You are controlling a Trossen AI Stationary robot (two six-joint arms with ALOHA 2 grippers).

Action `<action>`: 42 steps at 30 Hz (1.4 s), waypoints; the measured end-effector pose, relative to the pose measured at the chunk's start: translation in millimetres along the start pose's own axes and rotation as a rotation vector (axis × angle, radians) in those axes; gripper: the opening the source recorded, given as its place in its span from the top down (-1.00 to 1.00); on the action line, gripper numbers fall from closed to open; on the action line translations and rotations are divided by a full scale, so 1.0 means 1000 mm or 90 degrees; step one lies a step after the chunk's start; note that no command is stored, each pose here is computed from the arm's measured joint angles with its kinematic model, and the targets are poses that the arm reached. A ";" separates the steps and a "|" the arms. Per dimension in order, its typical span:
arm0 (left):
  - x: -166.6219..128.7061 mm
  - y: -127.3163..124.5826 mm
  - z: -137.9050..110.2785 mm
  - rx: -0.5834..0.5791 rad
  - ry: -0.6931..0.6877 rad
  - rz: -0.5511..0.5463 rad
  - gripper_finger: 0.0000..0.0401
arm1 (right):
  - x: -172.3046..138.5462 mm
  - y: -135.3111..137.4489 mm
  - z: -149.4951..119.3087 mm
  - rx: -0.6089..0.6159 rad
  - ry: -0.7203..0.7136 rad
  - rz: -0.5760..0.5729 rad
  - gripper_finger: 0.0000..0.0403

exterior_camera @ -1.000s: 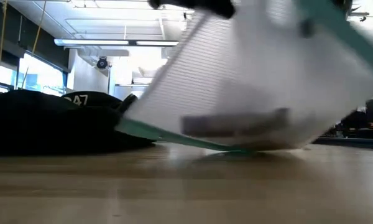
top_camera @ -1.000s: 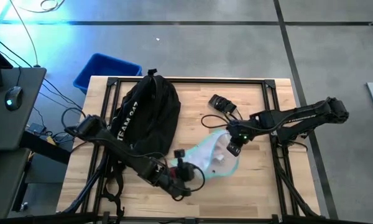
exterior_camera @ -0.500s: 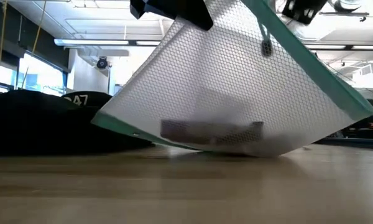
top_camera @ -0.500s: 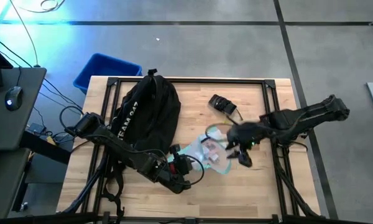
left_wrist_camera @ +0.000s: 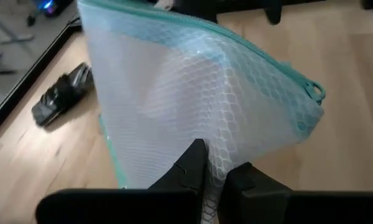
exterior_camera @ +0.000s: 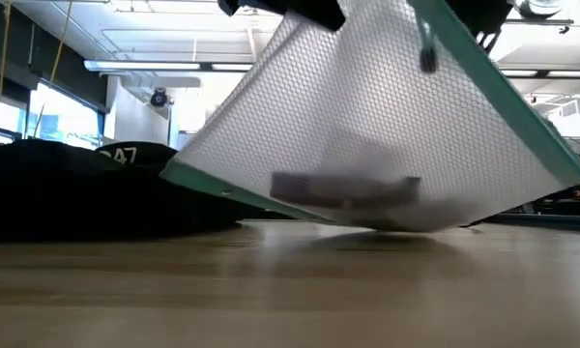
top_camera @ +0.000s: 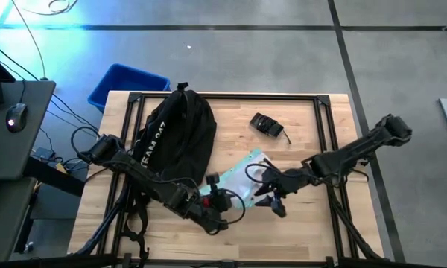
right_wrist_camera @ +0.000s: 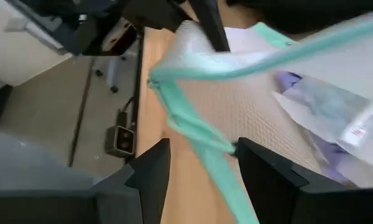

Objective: Unpack backpack
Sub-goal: Close the zip bag

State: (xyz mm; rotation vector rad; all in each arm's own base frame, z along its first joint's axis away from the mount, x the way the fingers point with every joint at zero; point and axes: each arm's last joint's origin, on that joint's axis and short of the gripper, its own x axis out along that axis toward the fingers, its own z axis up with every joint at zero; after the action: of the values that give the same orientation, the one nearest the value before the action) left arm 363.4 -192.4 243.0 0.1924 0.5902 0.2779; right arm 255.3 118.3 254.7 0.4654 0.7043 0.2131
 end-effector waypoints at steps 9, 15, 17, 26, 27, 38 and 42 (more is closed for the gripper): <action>0.000 0.000 0.003 0.001 -0.013 -0.002 1.00 | 0.040 -0.009 0.002 -0.089 0.011 0.115 0.15; 0.004 0.005 0.003 -0.020 -0.010 0.007 1.00 | 0.048 -0.010 -0.003 -0.046 0.035 0.122 0.35; 0.005 0.006 0.003 -0.028 -0.005 0.008 1.00 | 0.047 -0.008 -0.005 -0.039 0.048 0.133 0.51; 0.006 0.010 -0.005 0.008 0.043 0.020 1.00 | 0.043 -0.001 0.002 0.004 0.050 0.164 0.99; 0.006 0.010 -0.006 0.010 0.046 0.020 1.00 | 0.042 0.000 0.004 0.003 0.041 0.160 0.99; -0.002 0.011 -0.006 0.027 0.099 -0.089 0.88 | 0.042 -0.004 0.005 0.040 0.023 0.096 1.00; -0.007 0.014 -0.006 0.089 0.112 -0.128 0.70 | 0.042 -0.003 0.007 0.054 0.020 0.101 1.00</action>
State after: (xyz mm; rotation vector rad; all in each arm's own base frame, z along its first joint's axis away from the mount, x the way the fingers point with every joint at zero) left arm 351.5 -181.1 245.8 0.2427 0.7984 0.0587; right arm 291.2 128.1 233.8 0.6009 0.7089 0.3414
